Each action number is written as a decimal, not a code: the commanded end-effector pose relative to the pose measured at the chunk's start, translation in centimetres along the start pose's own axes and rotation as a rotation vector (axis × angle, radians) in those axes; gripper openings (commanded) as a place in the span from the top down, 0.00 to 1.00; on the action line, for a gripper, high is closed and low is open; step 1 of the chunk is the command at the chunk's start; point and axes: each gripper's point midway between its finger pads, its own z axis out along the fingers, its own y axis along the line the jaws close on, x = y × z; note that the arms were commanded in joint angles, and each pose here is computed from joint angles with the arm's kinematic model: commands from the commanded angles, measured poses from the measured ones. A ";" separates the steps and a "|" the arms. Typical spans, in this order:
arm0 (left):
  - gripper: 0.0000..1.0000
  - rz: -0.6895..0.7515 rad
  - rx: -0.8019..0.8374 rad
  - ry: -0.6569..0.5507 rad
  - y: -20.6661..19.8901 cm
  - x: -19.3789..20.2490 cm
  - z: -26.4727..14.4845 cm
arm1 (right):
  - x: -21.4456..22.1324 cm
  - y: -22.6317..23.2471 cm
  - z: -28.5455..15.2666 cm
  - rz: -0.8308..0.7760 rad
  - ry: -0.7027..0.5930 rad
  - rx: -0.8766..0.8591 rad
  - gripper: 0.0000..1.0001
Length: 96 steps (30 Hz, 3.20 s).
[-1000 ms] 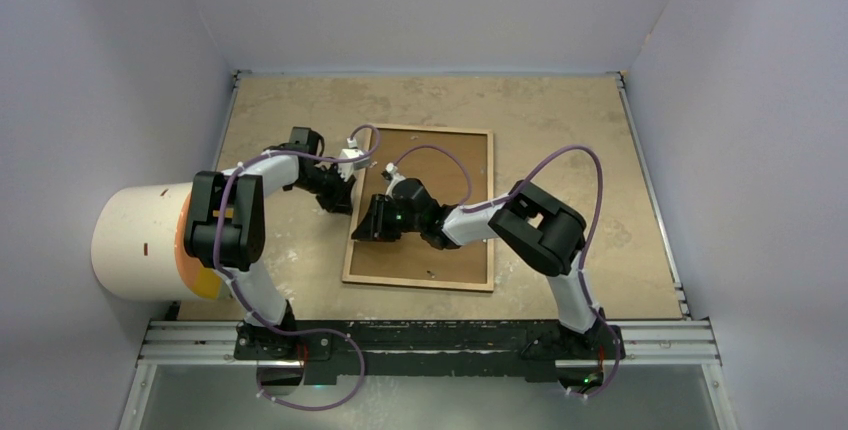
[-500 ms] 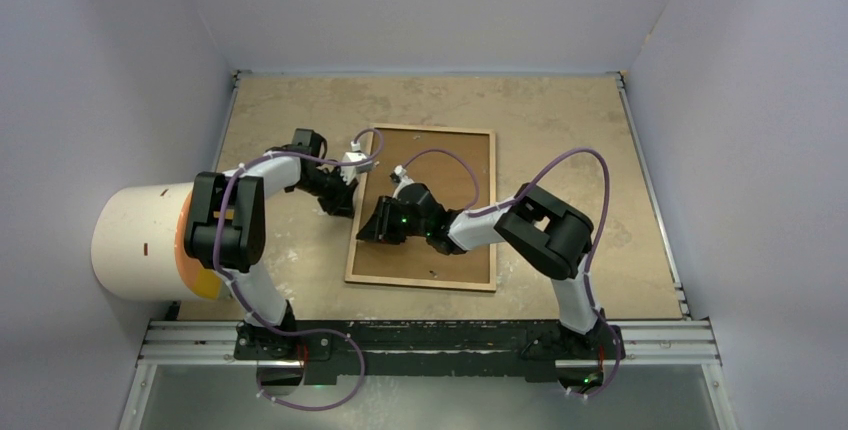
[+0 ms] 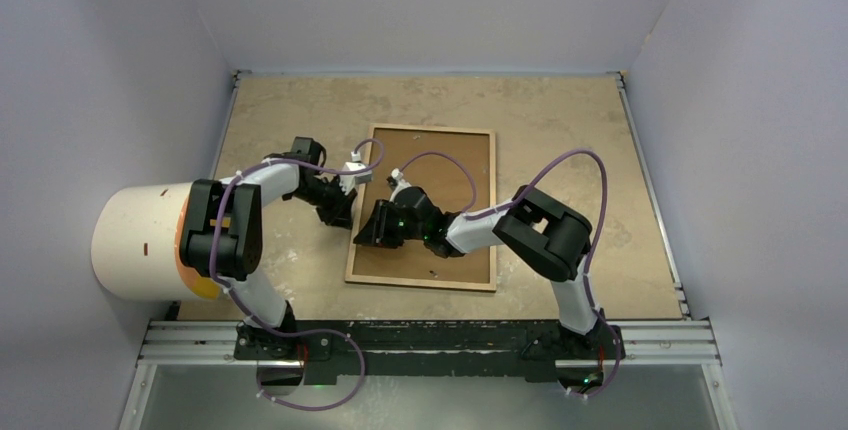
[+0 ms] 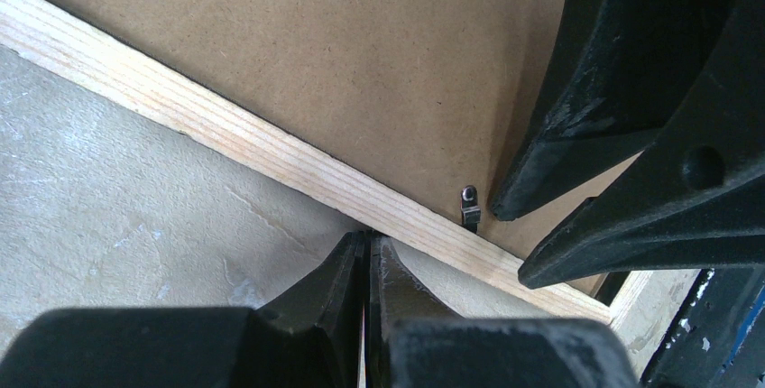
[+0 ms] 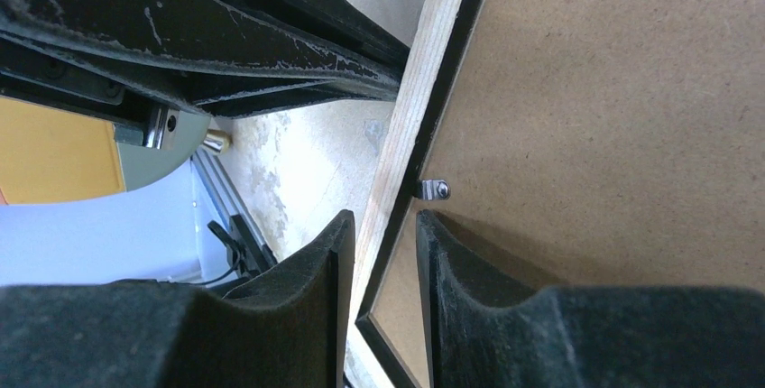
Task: Put the photo into the frame
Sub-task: Install the photo frame at the center of the board.
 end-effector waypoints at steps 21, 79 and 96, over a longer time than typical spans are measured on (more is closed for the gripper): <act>1.00 0.048 0.041 -0.071 -1.1 -1.7 -0.3 | -2.5 -1.1 0.6 -0.061 -0.157 0.087 0.67; 0.95 -0.028 -0.016 -0.173 2.7 -6.2 -2.8 | -5.6 3.6 -4.8 -0.156 -0.169 -0.086 0.60; 0.63 -0.169 -0.028 -0.253 7.9 -9.6 -0.1 | -19.6 -3.7 -3.8 -0.051 -0.245 0.030 0.55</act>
